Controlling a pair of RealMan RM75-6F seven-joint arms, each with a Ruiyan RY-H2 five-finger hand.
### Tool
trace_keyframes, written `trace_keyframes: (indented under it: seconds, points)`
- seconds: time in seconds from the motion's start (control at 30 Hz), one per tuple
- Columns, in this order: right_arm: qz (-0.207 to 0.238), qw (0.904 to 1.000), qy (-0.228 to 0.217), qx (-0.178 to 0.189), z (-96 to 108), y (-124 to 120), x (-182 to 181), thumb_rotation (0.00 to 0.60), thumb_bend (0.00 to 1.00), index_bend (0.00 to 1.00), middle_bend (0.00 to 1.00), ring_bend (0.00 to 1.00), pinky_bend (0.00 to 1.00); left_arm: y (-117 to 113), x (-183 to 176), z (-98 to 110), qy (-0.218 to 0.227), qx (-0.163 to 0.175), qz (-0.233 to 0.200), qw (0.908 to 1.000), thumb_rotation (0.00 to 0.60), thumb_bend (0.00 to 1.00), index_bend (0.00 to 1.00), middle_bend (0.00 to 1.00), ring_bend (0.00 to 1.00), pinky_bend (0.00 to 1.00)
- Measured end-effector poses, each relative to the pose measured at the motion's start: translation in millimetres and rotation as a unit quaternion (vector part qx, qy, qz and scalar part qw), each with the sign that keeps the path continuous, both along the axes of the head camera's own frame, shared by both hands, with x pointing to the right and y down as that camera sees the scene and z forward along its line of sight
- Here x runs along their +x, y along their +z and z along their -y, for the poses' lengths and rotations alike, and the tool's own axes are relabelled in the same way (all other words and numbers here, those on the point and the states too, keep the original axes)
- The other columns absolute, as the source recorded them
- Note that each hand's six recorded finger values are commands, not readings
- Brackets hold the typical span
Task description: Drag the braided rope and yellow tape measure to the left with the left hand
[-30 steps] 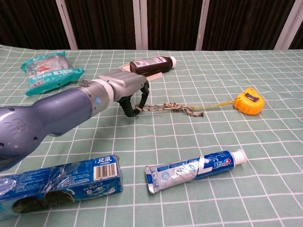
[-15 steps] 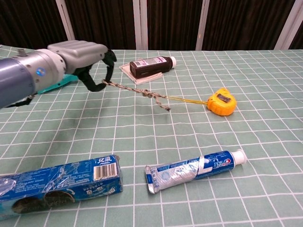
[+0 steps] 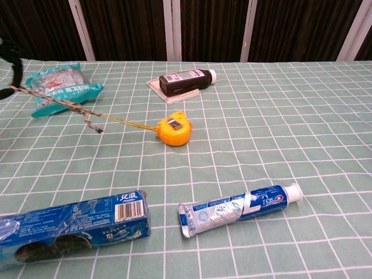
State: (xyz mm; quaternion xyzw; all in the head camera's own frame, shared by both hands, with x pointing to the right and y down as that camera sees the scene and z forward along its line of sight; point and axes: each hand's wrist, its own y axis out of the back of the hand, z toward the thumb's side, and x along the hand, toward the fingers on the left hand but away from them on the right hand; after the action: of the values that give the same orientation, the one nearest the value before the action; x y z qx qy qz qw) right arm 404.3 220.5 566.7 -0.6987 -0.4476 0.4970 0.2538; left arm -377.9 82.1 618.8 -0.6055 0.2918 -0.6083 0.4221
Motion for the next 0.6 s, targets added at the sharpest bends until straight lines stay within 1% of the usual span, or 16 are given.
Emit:
trace_keyframes:
  seconds: [0.2, 0.37, 0.4, 0.47, 0.53, 0.6]
  points:
    - [-0.005, 1.0, -0.003, 0.003, -0.9, 0.9, -2.1, 0.6, 0.12, 0.0, 0.0, 0.0, 0.0, -17.1, -69.7, -12.5, -0.034, 0.007, 0.04, 0.9986, 0.6, 0.55, 0.57, 0.11, 0.0, 0.14]
    - [-0.006, 1.0, -0.005, 0.002, -1.5, 1.7, -3.4, 0.6, 0.11, 0.0, 0.0, 0.0, 0.0, -25.9, -105.3, -20.0, -0.054, 0.011, 0.061, 0.9966, 0.6, 0.55, 0.56, 0.11, 0.0, 0.14]
    - [-0.006, 1.0, -0.005, 0.002, -1.5, 1.9, -3.8, 0.6, 0.11, 0.0, 0.0, 0.0, 0.0, -27.4, -112.5, -21.9, -0.06, 0.011, 0.064, 0.9961, 0.6, 0.54, 0.55, 0.1, 0.0, 0.14]
    - [-0.006, 1.0, -0.007, 0.002, -1.8, 2.4, -4.5, 0.6, 0.11, 0.0, 0.0, 0.0, 0.0, -29.2, -122.1, -25.4, -0.069, 0.01, 0.065, 0.9955, 0.6, 0.48, 0.48, 0.06, 0.0, 0.12]
    - [-0.006, 0.9999, -0.008, 0.001, -1.8, 2.7, -5.1, 0.6, 0.11, 0.0, 0.0, 0.0, 0.0, -30.4, -130.9, -30.6, -0.076, 0.007, 0.067, 0.9948, 0.6, 0.36, 0.36, 0.01, 0.0, 0.09]
    - [-0.007, 0.9999, -0.009, 0.001, -2.0, 3.1, -5.3, 0.6, 0.11, 0.0, 0.0, 0.0, 0.0, -29.6, -133.5, -35.8, -0.081, -0.001, 0.065, 0.9946, 0.6, 0.29, 0.27, 0.0, 0.0, 0.06]
